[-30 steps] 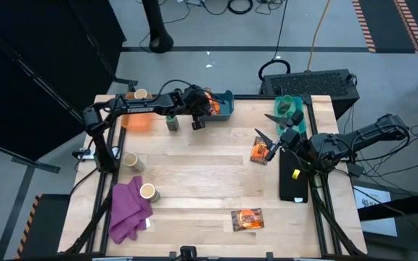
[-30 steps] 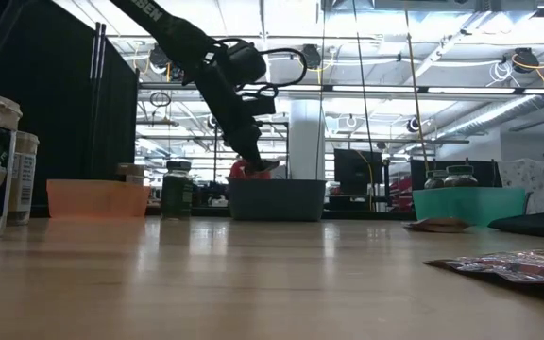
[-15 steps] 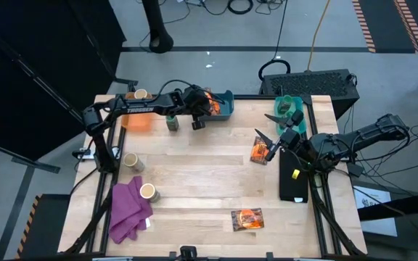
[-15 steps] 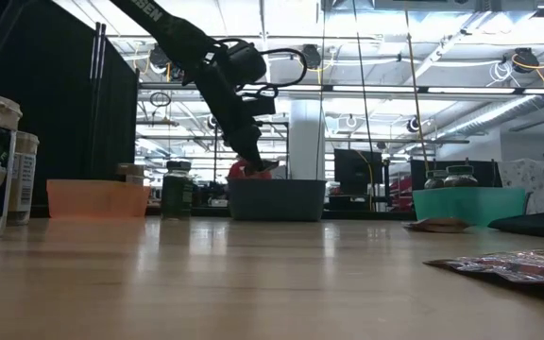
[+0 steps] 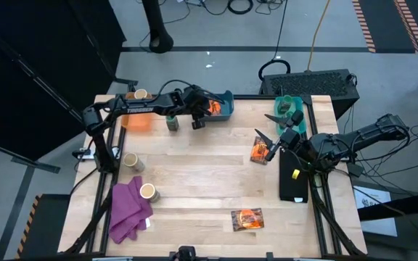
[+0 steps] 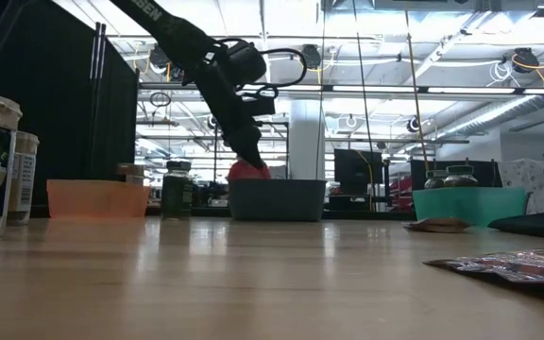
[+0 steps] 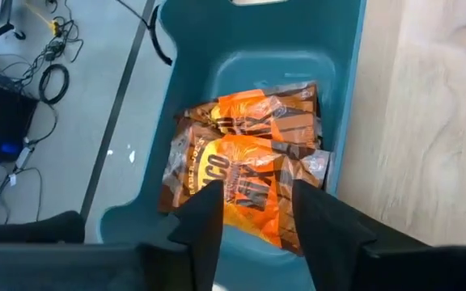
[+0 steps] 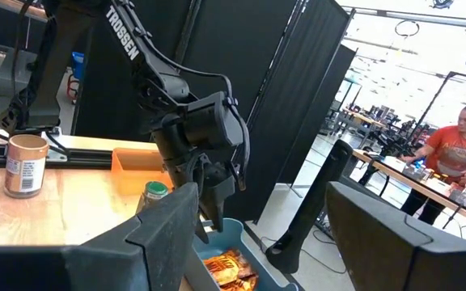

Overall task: Sort spices by type
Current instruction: Put the bottom gold seasoning bottle into the orange bin

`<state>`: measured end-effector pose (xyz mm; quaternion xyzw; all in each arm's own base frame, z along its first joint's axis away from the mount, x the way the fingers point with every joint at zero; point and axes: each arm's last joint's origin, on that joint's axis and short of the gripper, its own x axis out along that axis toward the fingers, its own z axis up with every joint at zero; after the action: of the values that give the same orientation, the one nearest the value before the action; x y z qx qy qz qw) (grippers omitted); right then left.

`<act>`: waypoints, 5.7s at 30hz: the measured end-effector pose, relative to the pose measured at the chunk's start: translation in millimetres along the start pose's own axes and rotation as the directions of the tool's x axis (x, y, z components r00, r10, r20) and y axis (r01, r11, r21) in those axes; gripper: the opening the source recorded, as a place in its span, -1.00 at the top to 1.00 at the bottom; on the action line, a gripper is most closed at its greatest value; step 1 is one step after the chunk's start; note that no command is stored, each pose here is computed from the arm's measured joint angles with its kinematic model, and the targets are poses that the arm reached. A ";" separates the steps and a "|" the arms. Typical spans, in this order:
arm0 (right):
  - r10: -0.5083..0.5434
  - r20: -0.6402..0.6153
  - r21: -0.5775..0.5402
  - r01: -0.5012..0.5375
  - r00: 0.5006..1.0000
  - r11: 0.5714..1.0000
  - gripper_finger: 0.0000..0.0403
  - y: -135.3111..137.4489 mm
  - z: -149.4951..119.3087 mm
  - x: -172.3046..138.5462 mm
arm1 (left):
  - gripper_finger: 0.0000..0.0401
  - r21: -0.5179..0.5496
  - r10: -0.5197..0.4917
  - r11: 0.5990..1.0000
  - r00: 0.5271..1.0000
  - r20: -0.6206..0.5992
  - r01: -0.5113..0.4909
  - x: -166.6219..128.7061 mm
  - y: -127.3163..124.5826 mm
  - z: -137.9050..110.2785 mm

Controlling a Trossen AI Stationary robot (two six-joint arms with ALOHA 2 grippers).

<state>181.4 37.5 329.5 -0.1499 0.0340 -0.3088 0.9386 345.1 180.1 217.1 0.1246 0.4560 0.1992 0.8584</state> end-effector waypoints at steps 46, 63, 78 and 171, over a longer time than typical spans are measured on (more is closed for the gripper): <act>0.081 0.012 0.056 -0.081 0.997 0.995 -0.26 2.9 -1.2 -0.2 | 0.22 -0.053 -0.291 0.955 0.891 -0.348 0.292 -298.8 -210.7 -31.8; 0.076 0.025 0.048 -0.077 0.997 0.996 -0.26 2.2 0.5 -0.2 | 0.78 -0.206 -0.305 0.945 0.911 -0.278 0.254 -303.3 -228.9 -72.4; 0.142 0.056 0.069 -0.145 0.988 0.987 -0.26 4.0 2.0 -0.4 | -0.06 -0.346 -0.258 0.928 0.907 -0.332 0.138 -295.1 -230.1 -79.4; 0.101 0.025 0.077 -0.102 0.995 0.992 -0.26 -1.5 -2.0 6.6 | -0.87 -0.419 -0.439 0.857 0.851 -0.289 0.300 -248.7 -223.3 -129.9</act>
<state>185.6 31.9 328.2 -0.1144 0.0194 -0.2602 0.9586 162.3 -127.7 239.3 -0.1659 0.5827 0.1271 0.7854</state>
